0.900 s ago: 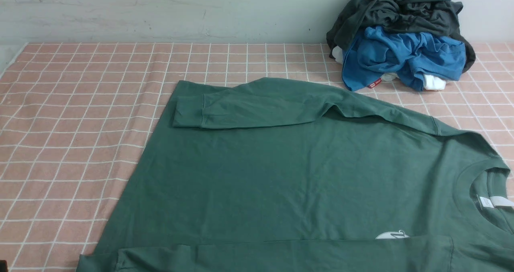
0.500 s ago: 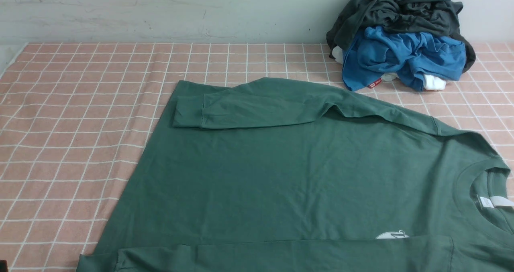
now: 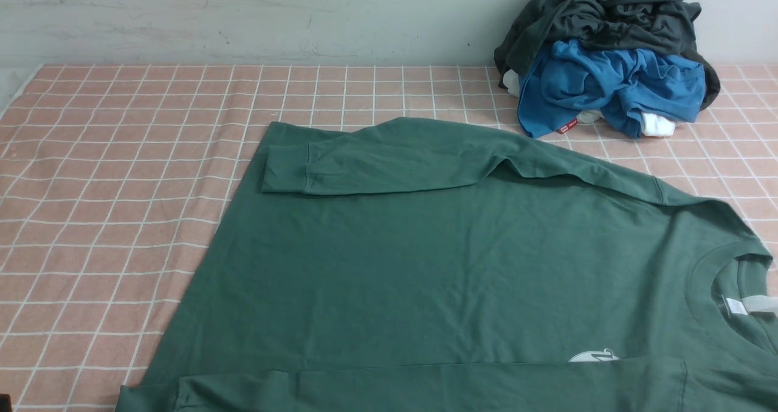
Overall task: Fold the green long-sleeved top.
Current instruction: Use the left arm to clamp the cuff closest to it
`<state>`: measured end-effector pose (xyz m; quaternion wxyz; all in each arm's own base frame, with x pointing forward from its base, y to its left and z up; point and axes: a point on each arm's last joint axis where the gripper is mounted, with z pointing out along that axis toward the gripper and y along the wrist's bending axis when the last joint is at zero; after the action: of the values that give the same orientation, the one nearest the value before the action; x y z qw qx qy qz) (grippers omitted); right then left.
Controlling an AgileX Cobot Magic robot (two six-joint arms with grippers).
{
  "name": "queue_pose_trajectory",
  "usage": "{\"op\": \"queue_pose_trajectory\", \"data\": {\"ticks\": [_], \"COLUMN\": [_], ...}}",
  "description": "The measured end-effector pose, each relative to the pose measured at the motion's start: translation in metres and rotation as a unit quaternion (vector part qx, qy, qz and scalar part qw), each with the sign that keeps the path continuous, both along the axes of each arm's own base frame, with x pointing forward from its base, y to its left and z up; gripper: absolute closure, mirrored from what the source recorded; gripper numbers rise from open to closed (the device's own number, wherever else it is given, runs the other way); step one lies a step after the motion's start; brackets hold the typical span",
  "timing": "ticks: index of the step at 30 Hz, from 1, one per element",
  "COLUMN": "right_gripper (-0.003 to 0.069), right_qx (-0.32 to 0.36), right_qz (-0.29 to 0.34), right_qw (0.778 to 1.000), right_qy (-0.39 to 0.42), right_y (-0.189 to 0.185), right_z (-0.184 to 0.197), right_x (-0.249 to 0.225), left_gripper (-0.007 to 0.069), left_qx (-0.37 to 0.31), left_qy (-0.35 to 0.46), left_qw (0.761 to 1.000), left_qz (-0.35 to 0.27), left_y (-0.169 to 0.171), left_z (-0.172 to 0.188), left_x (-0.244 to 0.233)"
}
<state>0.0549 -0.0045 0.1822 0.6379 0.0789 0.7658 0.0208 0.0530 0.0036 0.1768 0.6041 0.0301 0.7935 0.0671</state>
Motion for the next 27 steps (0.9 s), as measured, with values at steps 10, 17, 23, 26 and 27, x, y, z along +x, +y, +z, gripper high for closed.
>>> {"op": "queue_pose_trajectory", "data": {"ticks": [10, 17, 23, 26, 27], "right_gripper": [0.0673, 0.0673, 0.0673, 0.0673, 0.0673], "right_qx": [0.0, 0.002, 0.009, 0.01, 0.011], "right_qz": [0.0, 0.0, -0.001, -0.002, -0.002], "right_qw": [1.0, 1.0, 1.0, 1.0, 1.0], "right_qy": [0.0, 0.0, -0.001, -0.001, -0.001], "right_y": [0.0, 0.0001, 0.0001, 0.0001, 0.0001], "right_z": [0.0, 0.0, 0.0, 0.0, 0.0], "right_x": [0.0, 0.0, 0.0, 0.0, 0.0], "left_gripper": [0.0628, 0.0628, 0.0628, 0.0628, 0.0628], "left_qx": [0.0, 0.0, 0.0, 0.0, 0.0], "left_qy": [0.0, 0.0, 0.0, 0.0, 0.0], "left_qw": [1.0, 1.0, 1.0, 1.0, 1.0], "left_qz": [0.0, 0.0, 0.0, 0.0, 0.0], "left_y": [0.0, 0.0, 0.0, 0.0, 0.0], "left_z": [0.0, 0.0, 0.0, 0.0, 0.0], "left_x": [0.0, 0.0, 0.0, 0.0, 0.0]}}
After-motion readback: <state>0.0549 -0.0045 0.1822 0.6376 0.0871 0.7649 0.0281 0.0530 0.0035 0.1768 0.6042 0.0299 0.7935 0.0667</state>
